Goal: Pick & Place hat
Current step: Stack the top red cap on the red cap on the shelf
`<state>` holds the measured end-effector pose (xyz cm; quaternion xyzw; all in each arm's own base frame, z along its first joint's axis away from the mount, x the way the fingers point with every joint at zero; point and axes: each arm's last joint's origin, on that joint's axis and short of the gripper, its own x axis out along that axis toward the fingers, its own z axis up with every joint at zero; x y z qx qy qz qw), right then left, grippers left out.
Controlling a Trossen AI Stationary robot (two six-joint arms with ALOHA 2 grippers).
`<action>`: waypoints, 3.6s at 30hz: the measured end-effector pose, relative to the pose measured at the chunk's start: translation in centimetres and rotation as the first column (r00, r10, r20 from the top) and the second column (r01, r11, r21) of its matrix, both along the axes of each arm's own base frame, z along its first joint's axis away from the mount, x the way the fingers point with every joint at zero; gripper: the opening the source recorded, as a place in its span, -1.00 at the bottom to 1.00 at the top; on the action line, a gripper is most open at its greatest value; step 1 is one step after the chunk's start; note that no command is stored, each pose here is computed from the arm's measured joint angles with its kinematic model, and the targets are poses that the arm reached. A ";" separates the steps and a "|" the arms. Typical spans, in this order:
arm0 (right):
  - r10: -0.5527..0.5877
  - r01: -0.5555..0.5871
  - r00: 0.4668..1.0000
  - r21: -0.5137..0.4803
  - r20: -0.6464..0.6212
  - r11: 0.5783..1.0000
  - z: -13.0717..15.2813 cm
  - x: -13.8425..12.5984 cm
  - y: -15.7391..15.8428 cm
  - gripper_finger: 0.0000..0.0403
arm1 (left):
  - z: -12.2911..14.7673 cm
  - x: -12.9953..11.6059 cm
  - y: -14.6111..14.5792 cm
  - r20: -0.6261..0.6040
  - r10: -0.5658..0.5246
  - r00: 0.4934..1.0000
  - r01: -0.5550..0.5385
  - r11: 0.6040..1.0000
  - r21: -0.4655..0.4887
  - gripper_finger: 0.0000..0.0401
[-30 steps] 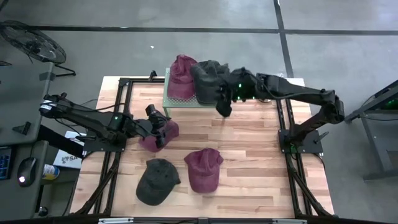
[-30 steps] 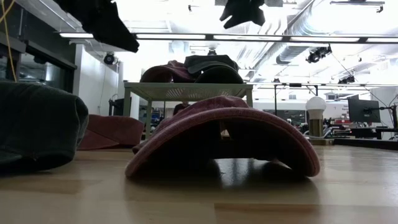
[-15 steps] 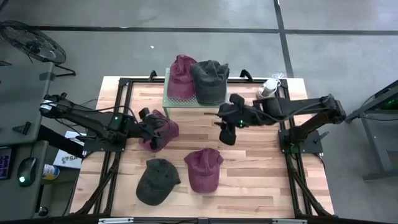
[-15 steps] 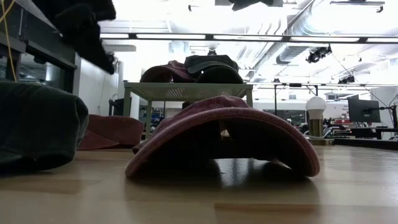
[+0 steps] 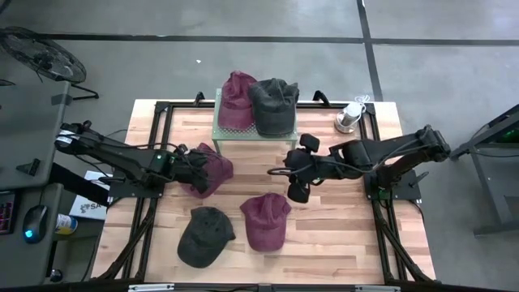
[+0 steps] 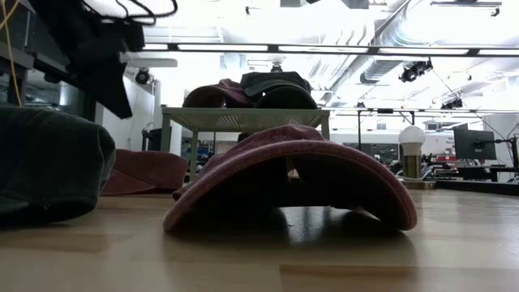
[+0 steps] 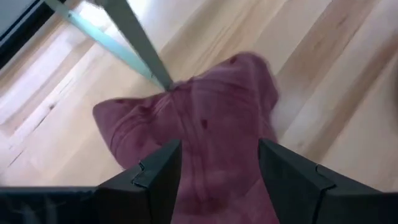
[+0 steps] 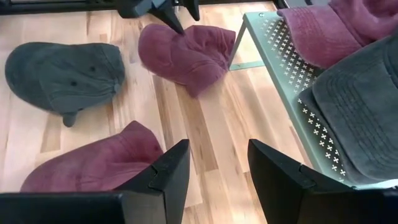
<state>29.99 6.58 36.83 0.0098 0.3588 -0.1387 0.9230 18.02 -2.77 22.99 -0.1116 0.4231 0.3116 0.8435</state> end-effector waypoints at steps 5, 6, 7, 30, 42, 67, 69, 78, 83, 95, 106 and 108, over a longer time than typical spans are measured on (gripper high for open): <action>0.002 -0.002 1.000 -0.013 -0.015 1.000 -0.1 -0.2 0.2 -0.23 | -0.9 0.4 0.2 -0.039 0.083 0.996 -0.079 0.993 0.085 0.06; 0.004 -0.004 1.000 -0.013 -0.018 1.000 -0.1 -0.2 0.3 -0.23 | -1.0 0.4 0.2 -0.031 0.104 0.994 -0.100 0.990 0.103 0.10; 0.005 -0.006 1.000 -0.014 -0.022 1.000 -0.2 -0.2 0.3 -0.23 | -1.0 0.4 0.3 -0.023 0.123 0.992 -0.120 0.986 0.118 0.14; -0.051 0.054 0.992 0.025 -0.113 0.998 -1.0 -1.1 0.5 -0.23 | -4.4 -0.1 0.9 -0.133 0.302 0.944 -0.297 0.953 0.057 0.63; -0.103 0.102 0.980 -0.016 -0.169 0.995 -1.5 -3.1 3.1 -0.23 | -4.7 1.0 1.9 -0.096 0.303 0.948 -0.311 0.947 -0.077 0.63; -0.110 0.106 0.991 -0.061 -0.071 0.993 -1.4 -5.3 7.2 -0.23 | -6.9 -0.1 1.8 -0.192 0.247 0.950 -0.277 0.949 -0.151 -0.26; -0.110 0.105 0.991 -0.062 -0.071 0.993 -1.4 -5.3 7.2 -0.23 | -6.9 -0.1 1.8 -0.201 0.230 0.952 -0.260 0.955 -0.141 -0.44; -0.116 0.111 0.991 -0.078 -0.069 0.991 -1.4 -5.4 7.1 -0.23 | -6.6 -0.2 1.8 -0.228 0.199 0.953 -0.227 0.968 -0.108 -0.94; -0.125 0.119 0.990 -0.093 -0.063 0.989 -1.3 -5.4 7.1 -0.23 | -5.0 0.5 1.7 -0.209 0.228 0.951 -0.256 0.960 -0.117 -0.97; -0.124 0.117 0.990 -0.099 -0.070 0.988 -1.4 -5.4 7.0 -0.23 | -0.6 1.4 -1.0 -0.134 0.212 0.968 -0.229 0.965 -0.125 -0.99; -0.128 0.121 0.990 -0.101 -0.066 0.987 -1.4 -5.4 7.0 -0.23 | 4.6 1.7 -5.4 0.082 0.057 0.995 -0.051 0.996 -0.074 -1.00; -0.128 0.121 0.990 -0.101 -0.065 0.987 -1.4 -5.4 7.0 -0.23 | 5.6 1.6 -6.1 0.146 0.035 0.989 -0.030 0.999 -0.039 -1.00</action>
